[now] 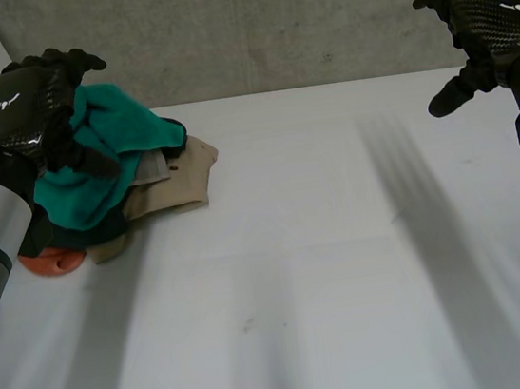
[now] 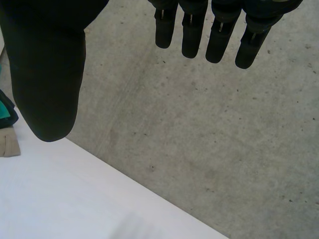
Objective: Fold the laundry.
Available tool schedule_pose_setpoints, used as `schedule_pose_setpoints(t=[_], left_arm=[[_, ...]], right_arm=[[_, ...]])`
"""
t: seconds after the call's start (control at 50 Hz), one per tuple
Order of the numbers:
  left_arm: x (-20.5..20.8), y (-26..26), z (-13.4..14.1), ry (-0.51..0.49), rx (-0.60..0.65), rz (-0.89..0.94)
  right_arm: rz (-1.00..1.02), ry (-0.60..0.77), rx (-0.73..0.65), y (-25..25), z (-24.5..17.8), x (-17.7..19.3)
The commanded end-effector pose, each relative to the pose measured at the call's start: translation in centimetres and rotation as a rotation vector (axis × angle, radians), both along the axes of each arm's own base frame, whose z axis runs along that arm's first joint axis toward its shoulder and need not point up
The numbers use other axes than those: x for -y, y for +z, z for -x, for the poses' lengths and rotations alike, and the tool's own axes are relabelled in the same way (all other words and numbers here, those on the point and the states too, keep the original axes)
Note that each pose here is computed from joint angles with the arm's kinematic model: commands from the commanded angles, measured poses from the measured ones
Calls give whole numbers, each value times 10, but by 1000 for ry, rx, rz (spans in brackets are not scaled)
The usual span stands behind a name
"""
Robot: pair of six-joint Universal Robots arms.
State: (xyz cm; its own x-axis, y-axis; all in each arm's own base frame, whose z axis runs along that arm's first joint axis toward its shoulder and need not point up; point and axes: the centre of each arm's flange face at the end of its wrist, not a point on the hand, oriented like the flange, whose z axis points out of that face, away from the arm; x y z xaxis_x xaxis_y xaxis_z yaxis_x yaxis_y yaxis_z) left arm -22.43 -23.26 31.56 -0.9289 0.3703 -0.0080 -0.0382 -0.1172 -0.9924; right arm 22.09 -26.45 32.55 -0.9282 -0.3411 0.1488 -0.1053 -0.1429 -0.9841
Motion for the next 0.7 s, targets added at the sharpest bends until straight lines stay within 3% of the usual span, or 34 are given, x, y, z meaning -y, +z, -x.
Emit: schedule_pose_setpoints(t=[0.02,0.26,0.46,0.6,0.7], left_arm=[[1,3,0,0,-3,11],[27,4,6,19,18,87],[141,-37,-9,184,312,160],[208,-97,-21,227,448,122],[231,-130,-24,232,506,106]], right_arm=[[6,20,-1,2,-2,0],[12,89,-6,4,-7,-2],[11,92,-8,3,-6,-1],[9,90,-15,2,-6,0],[-3,89,-21,-3,-7,2]])
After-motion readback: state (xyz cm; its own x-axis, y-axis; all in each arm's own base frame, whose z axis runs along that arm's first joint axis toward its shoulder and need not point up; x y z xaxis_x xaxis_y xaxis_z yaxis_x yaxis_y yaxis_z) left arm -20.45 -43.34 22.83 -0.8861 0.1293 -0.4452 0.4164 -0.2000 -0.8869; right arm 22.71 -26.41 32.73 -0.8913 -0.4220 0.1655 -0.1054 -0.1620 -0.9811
